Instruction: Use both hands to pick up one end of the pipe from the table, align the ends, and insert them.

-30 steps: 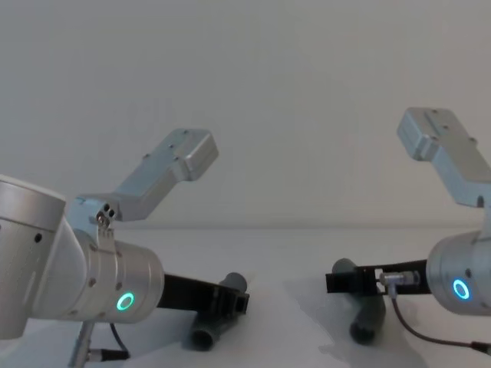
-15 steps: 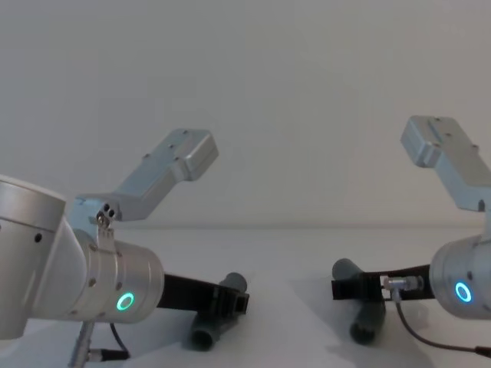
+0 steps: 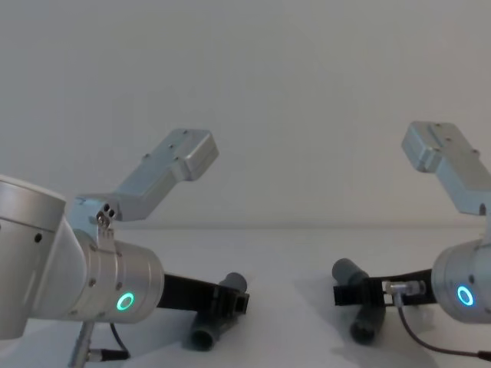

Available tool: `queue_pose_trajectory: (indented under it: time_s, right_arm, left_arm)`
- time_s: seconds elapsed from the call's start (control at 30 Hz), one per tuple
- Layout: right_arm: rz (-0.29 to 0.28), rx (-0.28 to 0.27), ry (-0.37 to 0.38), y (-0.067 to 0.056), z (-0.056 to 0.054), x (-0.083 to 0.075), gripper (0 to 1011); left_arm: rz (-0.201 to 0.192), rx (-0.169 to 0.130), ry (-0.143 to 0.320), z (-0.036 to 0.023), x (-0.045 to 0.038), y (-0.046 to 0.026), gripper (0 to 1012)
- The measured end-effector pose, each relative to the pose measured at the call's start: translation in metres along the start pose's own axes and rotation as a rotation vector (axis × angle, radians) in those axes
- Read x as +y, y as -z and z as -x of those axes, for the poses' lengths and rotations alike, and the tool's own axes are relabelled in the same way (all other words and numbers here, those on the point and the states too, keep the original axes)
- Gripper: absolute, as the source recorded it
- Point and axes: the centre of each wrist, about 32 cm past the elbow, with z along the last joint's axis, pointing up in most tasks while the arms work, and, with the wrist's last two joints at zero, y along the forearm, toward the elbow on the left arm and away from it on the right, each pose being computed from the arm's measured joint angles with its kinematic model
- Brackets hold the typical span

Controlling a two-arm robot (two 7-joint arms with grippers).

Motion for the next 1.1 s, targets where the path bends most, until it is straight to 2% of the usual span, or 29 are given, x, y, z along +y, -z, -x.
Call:
queue_pose_trajectory:
  time_s: [0.17,0.4,0.43,0.5,0.53,0.63,1.0,1.07,1.1]
  right_arm:
    - [0.003,-0.001,-0.003,0.0005,-0.0002,0.0000,997]
    - [0.004,-0.002,-0.004,0.0007,-0.0005,0.0000,863]
    - [0.004,-0.002,-0.005,0.0007,-0.0006,0.0000,806]
    - [0.005,-0.002,-0.005,0.0008,-0.0006,0.0000,774]
    - [0.005,-0.002,-0.005,0.0008,-0.0007,0.0000,707]
    - [0.006,-0.002,-0.006,0.0009,-0.0008,0.0000,651]
    - [0.009,-0.003,-0.008,0.0014,-0.0005,0.0000,267]
    - [0.009,-0.003,-0.009,0.0013,-0.0005,0.0000,244]
    - [0.009,-0.003,-0.009,0.0013,-0.0005,0.0000,200]
  left_arm:
    - [0.000,0.000,0.000,0.0000,0.0000,0.0000,379]
    - [0.000,0.000,0.000,0.0000,0.0000,0.0000,379]
    - [0.000,0.000,0.000,0.0000,0.0000,0.0000,379]
    - [0.000,0.000,0.000,0.0000,0.0000,0.0000,379]
    - [0.000,0.000,0.000,0.0000,0.0000,0.0000,379]
    - [0.000,0.000,0.000,0.0000,0.0000,0.0000,379]
    - [0.000,0.000,0.000,0.0000,0.0000,0.0000,379]
    - [0.000,0.000,0.000,0.0000,0.0000,0.0000,379]
    - [0.000,0.000,0.000,0.0000,0.0000,0.0001,379]
